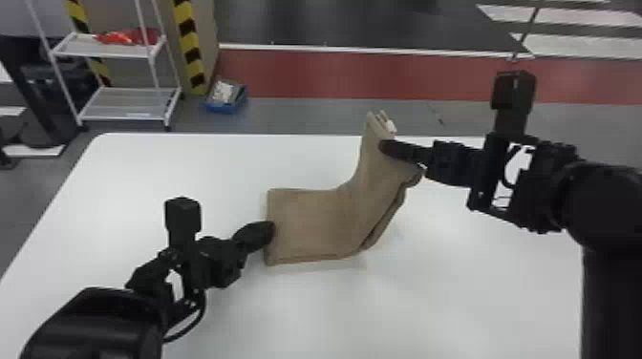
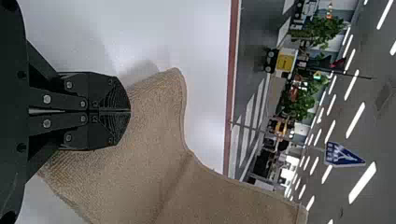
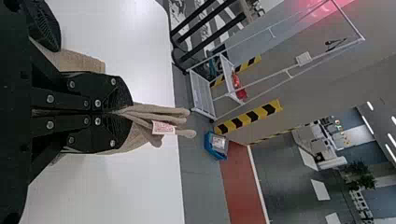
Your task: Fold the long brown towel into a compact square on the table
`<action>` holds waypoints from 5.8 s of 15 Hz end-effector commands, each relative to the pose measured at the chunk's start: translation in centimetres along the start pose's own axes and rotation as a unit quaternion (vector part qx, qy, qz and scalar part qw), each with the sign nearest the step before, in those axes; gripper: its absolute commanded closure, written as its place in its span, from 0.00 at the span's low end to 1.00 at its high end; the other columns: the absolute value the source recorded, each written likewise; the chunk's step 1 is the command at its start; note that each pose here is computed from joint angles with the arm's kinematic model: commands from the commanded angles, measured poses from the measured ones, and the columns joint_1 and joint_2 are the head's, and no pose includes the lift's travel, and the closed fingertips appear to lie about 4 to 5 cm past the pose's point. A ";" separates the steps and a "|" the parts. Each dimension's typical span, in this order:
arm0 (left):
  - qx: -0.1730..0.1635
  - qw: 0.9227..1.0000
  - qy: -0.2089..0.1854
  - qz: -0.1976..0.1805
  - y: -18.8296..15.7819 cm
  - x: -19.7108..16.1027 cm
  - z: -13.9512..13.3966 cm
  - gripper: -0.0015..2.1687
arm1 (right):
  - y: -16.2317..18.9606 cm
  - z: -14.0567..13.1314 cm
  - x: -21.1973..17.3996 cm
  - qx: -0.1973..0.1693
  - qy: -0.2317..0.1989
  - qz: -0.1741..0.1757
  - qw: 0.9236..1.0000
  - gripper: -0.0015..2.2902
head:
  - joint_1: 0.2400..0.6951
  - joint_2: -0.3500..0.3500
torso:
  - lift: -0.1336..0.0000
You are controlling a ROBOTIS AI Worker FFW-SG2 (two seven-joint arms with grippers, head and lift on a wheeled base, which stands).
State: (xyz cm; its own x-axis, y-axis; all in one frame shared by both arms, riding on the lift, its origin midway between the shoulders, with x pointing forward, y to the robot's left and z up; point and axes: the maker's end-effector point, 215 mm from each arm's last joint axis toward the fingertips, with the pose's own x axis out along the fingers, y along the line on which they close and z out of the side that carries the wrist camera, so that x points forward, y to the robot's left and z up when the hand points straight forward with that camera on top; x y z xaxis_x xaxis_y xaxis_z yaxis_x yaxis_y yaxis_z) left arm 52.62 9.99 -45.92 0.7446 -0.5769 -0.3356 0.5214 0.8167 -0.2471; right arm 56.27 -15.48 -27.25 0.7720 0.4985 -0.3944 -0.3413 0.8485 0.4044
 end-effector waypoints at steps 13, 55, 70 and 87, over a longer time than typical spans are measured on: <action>-0.002 1.000 0.008 -0.002 -0.5 -0.2 -0.7 0.64 | 6.8 -10.4 7.4 -0.036 0.084 0.021 0.996 0.58 | 1.00 0.56 | 0.08; -0.034 0.986 -0.136 0.094 10.9 -11.1 7.3 0.59 | -1.0 -20.5 0.0 0.022 0.089 0.002 0.996 0.85 | 1.00 0.64 | 0.08; -0.028 0.989 -0.121 0.081 10.0 -9.9 5.8 0.59 | -5.4 -12.0 12.6 -0.041 0.063 -0.057 0.996 0.85 | 1.00 0.69 | 0.08; 0.057 0.993 -0.093 0.040 4.5 -0.7 2.3 0.59 | -14.0 -13.0 -11.1 0.165 -0.077 -0.025 0.983 0.85 | 1.00 0.27 | 0.08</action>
State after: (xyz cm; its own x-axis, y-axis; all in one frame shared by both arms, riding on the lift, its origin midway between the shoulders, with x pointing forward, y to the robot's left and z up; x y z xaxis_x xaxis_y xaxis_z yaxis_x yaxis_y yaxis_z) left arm 56.00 15.26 -44.44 0.8552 -0.4900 -0.1692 0.4764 0.8716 -0.1159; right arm 45.71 -30.93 -39.20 0.8687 0.3951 -0.2987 -0.1261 0.7596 0.6380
